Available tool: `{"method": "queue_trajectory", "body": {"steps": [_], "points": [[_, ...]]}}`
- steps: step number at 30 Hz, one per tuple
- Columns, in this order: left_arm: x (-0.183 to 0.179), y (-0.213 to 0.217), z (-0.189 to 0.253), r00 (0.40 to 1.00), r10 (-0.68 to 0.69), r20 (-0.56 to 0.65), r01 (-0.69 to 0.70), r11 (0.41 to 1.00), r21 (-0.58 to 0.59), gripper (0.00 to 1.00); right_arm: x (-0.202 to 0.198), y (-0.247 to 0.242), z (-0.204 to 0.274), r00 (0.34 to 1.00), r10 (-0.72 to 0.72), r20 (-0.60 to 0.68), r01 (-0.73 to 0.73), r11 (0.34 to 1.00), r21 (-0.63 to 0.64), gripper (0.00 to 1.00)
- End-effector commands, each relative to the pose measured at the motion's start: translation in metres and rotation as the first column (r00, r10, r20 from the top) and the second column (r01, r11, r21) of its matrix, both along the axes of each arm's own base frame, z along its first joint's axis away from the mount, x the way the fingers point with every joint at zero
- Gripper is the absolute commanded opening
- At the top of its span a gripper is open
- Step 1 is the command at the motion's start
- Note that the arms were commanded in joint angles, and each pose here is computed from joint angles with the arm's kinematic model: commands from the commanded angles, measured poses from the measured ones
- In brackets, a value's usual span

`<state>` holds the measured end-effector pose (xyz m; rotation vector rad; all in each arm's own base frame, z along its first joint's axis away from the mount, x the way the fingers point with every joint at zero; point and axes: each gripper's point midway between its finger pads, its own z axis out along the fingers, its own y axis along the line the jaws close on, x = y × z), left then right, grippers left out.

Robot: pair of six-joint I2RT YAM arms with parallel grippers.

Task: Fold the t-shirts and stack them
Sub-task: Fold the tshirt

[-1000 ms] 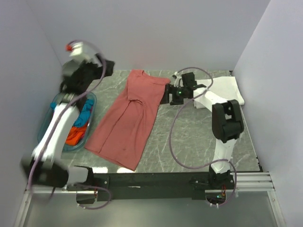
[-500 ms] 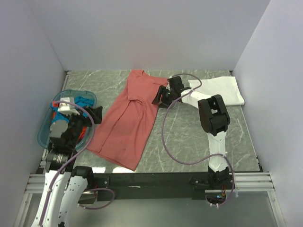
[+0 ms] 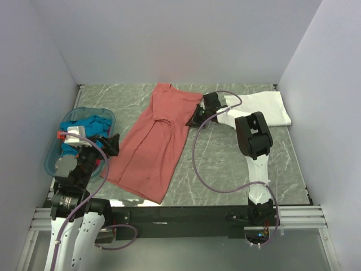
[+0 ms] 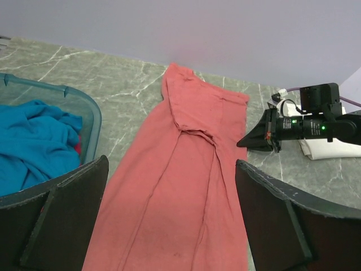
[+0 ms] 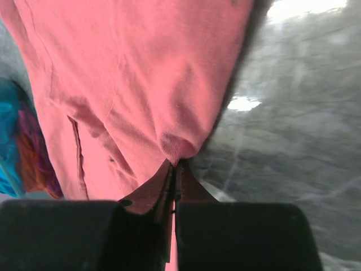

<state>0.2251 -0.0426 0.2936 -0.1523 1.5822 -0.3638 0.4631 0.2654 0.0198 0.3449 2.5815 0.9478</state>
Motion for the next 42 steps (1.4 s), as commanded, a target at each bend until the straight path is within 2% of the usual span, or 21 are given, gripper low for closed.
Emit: {"method": "queue_trajectory", "body": {"steps": [1,5,9,13,15,19,21,22,25,28,29,30,31,32,34,35,37,38,41,42], "points": [[0.0,0.001,0.007,1.0,0.0,0.018,0.0,1.0,0.015,1.0,0.008,-0.03,0.002,0.999,-0.054,0.007,0.054,0.998,-0.026,0.0],[0.0,0.0,0.007,1.0,-0.006,0.02,0.006,1.0,0.013,0.99,0.009,-0.054,0.01,0.998,-0.064,0.013,0.064,0.997,-0.044,0.0],[0.001,-0.007,0.006,0.999,-0.043,0.017,0.043,0.999,0.014,1.0,0.006,-0.086,0.012,0.999,-0.049,-0.002,0.048,0.993,-0.112,0.0],[0.004,-0.019,0.002,0.994,-0.11,-0.003,0.11,0.994,0.005,0.99,0.009,-0.12,0.009,0.999,-0.028,-0.021,0.023,0.983,-0.185,0.0],[0.004,-0.032,0.0,0.984,-0.175,-0.012,0.175,0.984,-0.021,1.0,0.013,-0.138,0.007,1.0,0.003,-0.019,-0.007,0.973,-0.231,0.04],[0.015,-0.054,-0.022,0.956,-0.273,-0.103,0.257,0.955,-0.148,0.99,0.012,-0.143,0.019,0.987,0.161,-0.019,-0.161,0.953,-0.257,0.39],[0.021,-0.067,-0.046,0.922,-0.333,-0.196,0.282,0.926,-0.25,0.95,0.004,-0.136,0.04,0.963,0.27,0.021,-0.257,0.936,-0.238,0.48],[0.023,-0.07,-0.057,0.909,-0.338,-0.244,0.26,0.918,-0.301,0.94,-0.001,-0.133,0.048,0.95,0.31,0.042,-0.292,0.927,-0.234,0.55],[0.029,-0.071,-0.094,0.868,-0.319,-0.38,0.183,0.918,-0.353,0.91,-0.027,-0.123,0.076,0.877,0.468,0.11,-0.424,0.861,-0.281,0.63],[0.038,-0.068,-0.115,0.843,-0.251,-0.476,0.106,0.945,-0.31,0.93,-0.062,-0.116,0.097,0.771,0.621,0.142,-0.551,0.761,-0.342,0.65],[0.041,-0.069,-0.119,0.837,-0.234,-0.495,0.097,0.953,-0.287,0.94,-0.083,-0.109,0.106,0.688,0.706,0.167,-0.62,0.691,-0.371,0.65],[0.046,-0.066,-0.137,0.802,-0.193,-0.565,0.062,0.968,-0.243,0.94,-0.097,-0.102,0.111,0.624,0.758,0.189,-0.667,0.643,-0.377,0.65],[0.05,-0.074,-0.131,0.797,-0.202,-0.569,0.103,0.974,-0.203,0.94,-0.124,-0.086,0.108,0.483,0.847,0.221,-0.753,0.531,-0.388,0.66],[0.055,-0.077,-0.146,0.758,-0.19,-0.624,0.108,0.98,-0.166,0.93,-0.141,-0.081,0.124,0.401,0.878,0.262,-0.769,0.478,-0.425,0.67],[0.063,-0.08,-0.145,0.739,-0.168,-0.653,0.139,0.986,-0.097,0.92,-0.173,-0.067,0.131,0.219,0.92,0.326,-0.8,0.36,-0.48,0.68],[0.068,-0.08,-0.158,0.705,-0.148,-0.693,0.142,0.988,-0.067,0.9,-0.205,-0.053,0.135,0.02,0.923,0.385,-0.793,0.249,-0.556,0.68],[0.075,-0.073,-0.16,0.695,-0.094,-0.713,0.136,0.991,0.002,0.89,-0.232,-0.042,0.135,-0.164,0.896,0.413,-0.735,0.168,-0.657,0.72],[0.077,-0.071,-0.168,0.676,-0.076,-0.733,0.13,0.991,0.017,0.89,-0.251,-0.026,0.129,-0.293,0.872,0.392,-0.652,0.117,-0.749,0.75],[0.081,-0.069,-0.168,0.674,-0.065,-0.736,0.118,0.993,0.019,0.86,-0.282,0.0,0.105,-0.413,0.856,0.31,-0.544,0.04,-0.838,0.8],[0.081,-0.068,-0.167,0.679,-0.063,-0.732,0.109,0.994,0.016,0.86,-0.299,0.015,0.096,-0.46,0.856,0.237,-0.494,-0.026,-0.869,0.8]]}}
